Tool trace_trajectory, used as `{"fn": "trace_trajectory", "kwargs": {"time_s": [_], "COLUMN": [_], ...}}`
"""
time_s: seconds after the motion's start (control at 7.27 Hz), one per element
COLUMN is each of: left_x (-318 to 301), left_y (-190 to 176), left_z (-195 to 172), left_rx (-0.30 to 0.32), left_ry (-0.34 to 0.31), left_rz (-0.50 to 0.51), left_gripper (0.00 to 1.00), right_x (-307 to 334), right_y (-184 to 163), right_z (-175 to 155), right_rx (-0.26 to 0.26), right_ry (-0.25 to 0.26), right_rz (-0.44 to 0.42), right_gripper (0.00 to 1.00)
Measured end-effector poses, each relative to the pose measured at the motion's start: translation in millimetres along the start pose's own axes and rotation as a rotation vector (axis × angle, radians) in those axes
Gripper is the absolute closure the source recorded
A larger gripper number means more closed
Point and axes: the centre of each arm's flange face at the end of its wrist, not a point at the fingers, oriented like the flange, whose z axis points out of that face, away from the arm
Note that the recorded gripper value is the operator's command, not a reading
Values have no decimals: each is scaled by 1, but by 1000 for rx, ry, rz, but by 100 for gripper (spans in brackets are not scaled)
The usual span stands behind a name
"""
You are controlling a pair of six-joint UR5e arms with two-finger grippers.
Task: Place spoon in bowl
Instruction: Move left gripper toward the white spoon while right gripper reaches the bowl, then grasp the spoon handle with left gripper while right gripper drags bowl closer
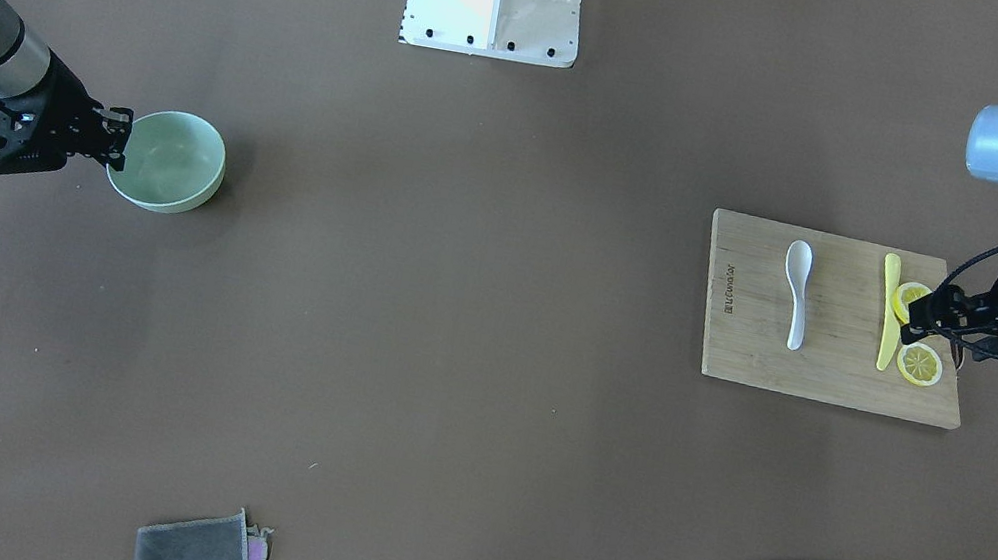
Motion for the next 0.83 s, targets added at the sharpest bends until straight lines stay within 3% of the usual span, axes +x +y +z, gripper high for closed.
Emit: {"fn": "trace_trajectory", "kwargs": {"time_s": [0.41,0.83], "left_x": [61,95], "left_y": [4,23], "left_z": [34,64], "left_rx": [-15,-38], "left_ry": [-10,-22], "left_rz": [-42,-12], "left_gripper": [26,27], "right_x": [-131,-242], "right_y": [-19,-12], "right_z": [-5,25], "right_rx": [26,62], "right_ry": [-111,-148], "right_rz": [141,217], "right_gripper": [100,100]}}
